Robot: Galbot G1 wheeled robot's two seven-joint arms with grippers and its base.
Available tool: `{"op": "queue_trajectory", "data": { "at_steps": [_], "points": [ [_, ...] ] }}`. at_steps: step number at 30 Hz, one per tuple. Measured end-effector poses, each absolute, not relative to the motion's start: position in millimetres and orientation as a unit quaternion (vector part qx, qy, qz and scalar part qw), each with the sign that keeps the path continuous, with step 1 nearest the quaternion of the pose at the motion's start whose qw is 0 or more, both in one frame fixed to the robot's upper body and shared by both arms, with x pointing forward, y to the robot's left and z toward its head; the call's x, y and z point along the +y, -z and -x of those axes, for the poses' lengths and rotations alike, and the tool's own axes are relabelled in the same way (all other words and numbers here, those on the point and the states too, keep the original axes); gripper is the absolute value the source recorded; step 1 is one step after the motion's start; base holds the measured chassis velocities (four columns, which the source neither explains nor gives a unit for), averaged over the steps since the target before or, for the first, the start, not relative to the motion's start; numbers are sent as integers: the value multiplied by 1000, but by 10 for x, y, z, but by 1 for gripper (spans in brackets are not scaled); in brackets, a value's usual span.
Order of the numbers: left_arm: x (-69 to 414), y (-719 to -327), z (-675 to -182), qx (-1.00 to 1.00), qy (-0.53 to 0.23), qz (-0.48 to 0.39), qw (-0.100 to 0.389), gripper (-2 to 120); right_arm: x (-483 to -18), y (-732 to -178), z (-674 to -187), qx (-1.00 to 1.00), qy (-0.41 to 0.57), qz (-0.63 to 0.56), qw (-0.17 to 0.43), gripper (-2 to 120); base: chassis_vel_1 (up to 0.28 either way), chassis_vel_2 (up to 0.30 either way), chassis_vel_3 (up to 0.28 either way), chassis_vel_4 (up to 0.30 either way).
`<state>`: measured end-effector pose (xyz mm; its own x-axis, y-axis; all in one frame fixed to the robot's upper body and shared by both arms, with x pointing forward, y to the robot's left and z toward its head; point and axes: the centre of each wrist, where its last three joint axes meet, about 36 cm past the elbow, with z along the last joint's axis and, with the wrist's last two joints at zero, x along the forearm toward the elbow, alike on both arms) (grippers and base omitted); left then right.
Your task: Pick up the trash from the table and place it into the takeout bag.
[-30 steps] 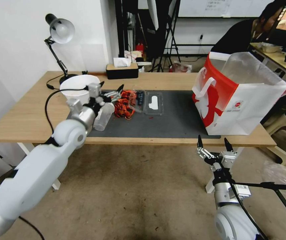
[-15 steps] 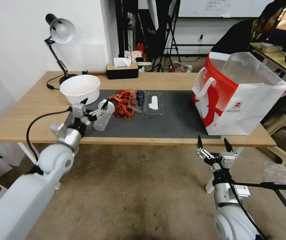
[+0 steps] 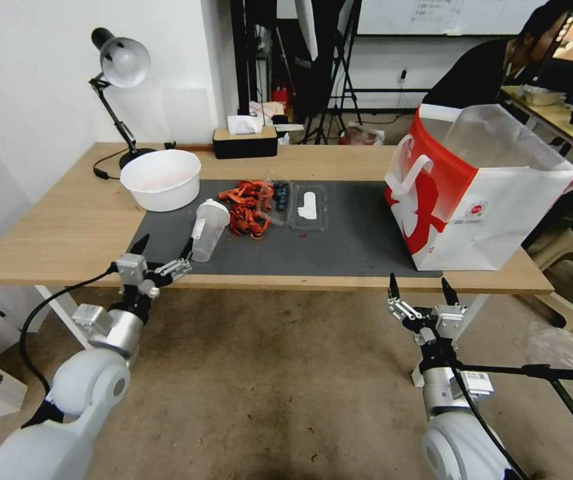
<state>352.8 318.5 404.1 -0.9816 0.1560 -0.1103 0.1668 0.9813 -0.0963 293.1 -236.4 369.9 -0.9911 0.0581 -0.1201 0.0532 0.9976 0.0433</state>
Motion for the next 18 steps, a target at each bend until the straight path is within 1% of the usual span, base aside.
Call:
{"op": "queue_trajectory", "data": {
  "at_steps": [7,18],
  "points": [
    [3172,-3924,-3373,995,49,-74,53,100,-2364,-3691,-2922,998,-20,-28,61,100,0,0,0,0],
    [3145,-3820,-3277,995,50,-72,44,100,-2358,-3680,-2905,997,-22,-30,61,100,0,0,0,0]
  ]
}}
